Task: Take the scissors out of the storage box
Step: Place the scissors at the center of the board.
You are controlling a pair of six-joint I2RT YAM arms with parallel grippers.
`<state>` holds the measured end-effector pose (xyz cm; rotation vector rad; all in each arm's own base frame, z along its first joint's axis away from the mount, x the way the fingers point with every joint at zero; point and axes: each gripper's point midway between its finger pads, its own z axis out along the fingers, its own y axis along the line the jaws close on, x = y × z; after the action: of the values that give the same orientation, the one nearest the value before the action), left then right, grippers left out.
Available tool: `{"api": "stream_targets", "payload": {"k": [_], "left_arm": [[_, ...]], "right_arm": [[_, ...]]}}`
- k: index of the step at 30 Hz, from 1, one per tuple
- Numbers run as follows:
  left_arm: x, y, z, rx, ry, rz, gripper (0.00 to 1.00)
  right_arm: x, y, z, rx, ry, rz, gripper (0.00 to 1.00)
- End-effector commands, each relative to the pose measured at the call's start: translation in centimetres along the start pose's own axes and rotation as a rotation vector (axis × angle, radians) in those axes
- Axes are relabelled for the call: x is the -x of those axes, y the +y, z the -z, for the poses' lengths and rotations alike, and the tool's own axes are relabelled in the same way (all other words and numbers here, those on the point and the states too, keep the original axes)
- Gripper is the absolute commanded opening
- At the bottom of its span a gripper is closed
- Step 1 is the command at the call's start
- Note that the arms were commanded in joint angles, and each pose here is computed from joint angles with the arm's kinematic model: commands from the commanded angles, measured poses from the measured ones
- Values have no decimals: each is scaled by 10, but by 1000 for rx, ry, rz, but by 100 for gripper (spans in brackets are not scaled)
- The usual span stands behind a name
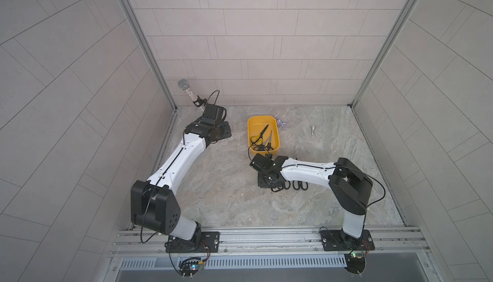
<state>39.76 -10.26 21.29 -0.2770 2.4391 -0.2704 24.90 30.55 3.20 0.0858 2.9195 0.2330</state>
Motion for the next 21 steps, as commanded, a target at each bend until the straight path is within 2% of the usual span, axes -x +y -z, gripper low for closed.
{"api": "stream_targets", "payload": {"k": [1, 7, 9, 11, 13, 16, 21], "left_arm": [[-4, 2, 2, 11, 6, 0, 42], [-3, 2, 2, 13, 3, -7, 42], [-3, 2, 1, 15, 6, -7, 42], [-2, 2, 1, 15, 6, -6, 42], [-1, 1, 1, 14, 6, -6, 42], [1, 0, 1, 14, 4, -9, 42], [3, -3, -3, 9, 9, -8, 42]], "right_arm": [[-6, -8, -13, -38, 34, -5, 0], [-7, -11, -17, -46, 45, -13, 0], [-8, -13, -20, -50, 55, -21, 7], [-8, -14, -20, -50, 57, -22, 21], [-7, -15, -18, -49, 49, -19, 30], [-1, -13, -10, -42, 21, -8, 34], [16, -7, 12, -28, -49, 34, 35]]}}
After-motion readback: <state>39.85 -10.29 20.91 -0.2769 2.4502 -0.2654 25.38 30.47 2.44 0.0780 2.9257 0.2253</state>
